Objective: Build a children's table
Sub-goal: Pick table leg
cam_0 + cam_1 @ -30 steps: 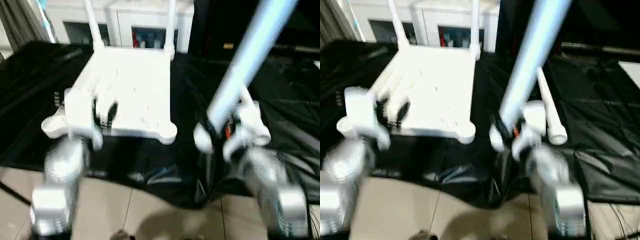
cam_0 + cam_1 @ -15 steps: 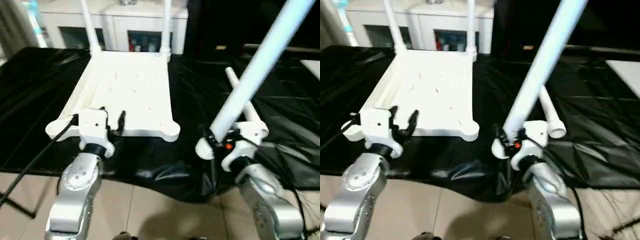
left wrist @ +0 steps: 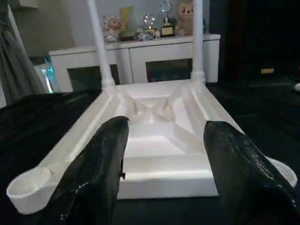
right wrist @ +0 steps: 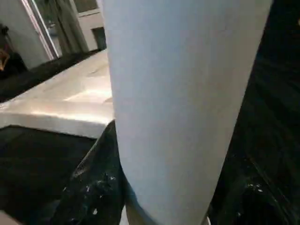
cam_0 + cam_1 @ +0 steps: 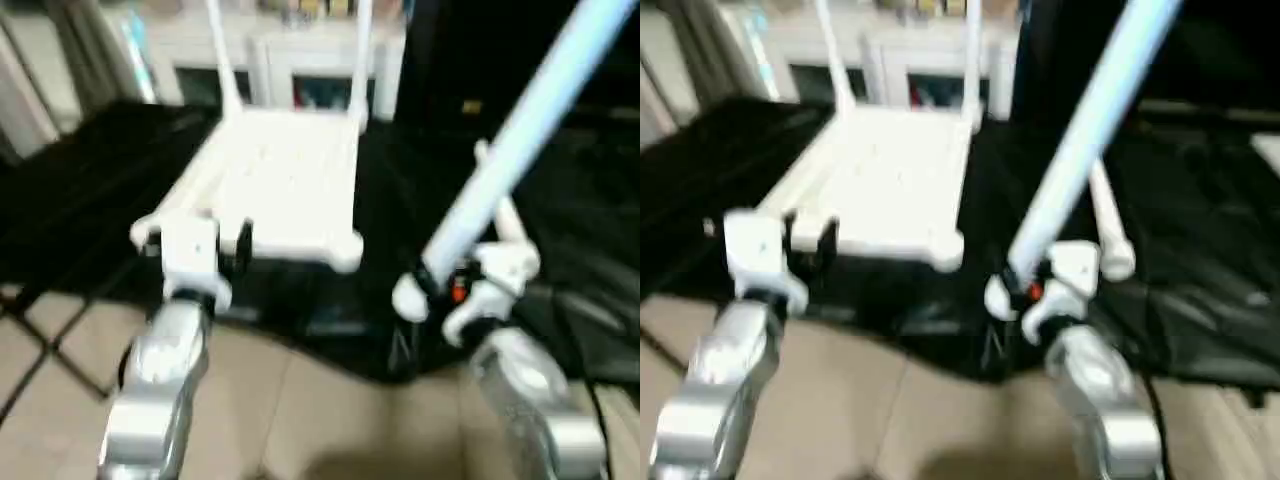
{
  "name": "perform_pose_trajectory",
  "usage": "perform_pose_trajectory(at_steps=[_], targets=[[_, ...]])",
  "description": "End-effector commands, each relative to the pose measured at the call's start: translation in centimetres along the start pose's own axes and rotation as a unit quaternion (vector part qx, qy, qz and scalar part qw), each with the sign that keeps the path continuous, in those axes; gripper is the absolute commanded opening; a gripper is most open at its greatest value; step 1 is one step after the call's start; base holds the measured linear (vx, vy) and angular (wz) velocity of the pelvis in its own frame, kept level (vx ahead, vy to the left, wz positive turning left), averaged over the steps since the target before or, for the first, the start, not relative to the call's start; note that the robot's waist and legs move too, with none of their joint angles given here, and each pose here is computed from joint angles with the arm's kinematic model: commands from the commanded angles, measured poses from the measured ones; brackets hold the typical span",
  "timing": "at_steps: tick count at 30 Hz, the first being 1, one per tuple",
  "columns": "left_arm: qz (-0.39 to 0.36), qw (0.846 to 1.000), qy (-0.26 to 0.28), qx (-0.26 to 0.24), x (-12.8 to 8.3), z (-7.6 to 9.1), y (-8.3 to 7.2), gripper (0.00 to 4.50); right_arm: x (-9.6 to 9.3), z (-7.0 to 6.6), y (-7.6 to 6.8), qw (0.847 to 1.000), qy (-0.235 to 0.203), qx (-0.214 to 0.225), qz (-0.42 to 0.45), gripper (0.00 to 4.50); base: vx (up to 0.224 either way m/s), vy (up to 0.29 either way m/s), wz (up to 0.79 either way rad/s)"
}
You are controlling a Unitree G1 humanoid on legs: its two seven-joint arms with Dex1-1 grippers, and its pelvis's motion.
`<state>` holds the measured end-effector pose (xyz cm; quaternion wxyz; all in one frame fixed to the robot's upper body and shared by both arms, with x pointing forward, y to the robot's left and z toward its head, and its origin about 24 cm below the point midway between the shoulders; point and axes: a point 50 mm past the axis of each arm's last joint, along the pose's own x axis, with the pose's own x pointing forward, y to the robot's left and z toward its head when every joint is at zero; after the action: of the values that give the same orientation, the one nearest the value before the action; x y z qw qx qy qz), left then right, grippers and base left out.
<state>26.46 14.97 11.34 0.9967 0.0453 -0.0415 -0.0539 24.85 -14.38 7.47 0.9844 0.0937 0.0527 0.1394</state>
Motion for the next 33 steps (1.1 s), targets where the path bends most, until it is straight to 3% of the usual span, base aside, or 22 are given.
perform_pose_trajectory(at_steps=[1, 15, 20, 33], targets=[[-0.007, 1.000, -0.001, 0.001, 0.0, 0.1, 0.0, 2.92, 0.2, 0.7, 0.5, 1.000, -0.018, 0.003, 0.010, 1.86, 0.000, 0.000, 0.00], [-0.002, 1.000, 0.010, -0.014, -0.7, -0.2, 0.5, 2.92, 0.8, 0.6, 1.6, 0.998, 0.001, -0.025, 0.058, 1.86, 0.016, 0.033, 0.01], [0.003, 1.000, 0.018, -0.008, -0.8, -0.5, 1.0, 2.92, 0.8, 0.6, 2.3, 0.998, -0.013, 0.008, 0.068, 1.86, 0.145, 0.055, 0.57], [-0.028, 0.999, 0.015, -0.010, -0.1, -0.5, 0.6, 2.92, 0.3, 1.0, 1.7, 0.998, -0.028, 0.003, 0.048, 1.86, 0.157, -0.052, -0.13]])
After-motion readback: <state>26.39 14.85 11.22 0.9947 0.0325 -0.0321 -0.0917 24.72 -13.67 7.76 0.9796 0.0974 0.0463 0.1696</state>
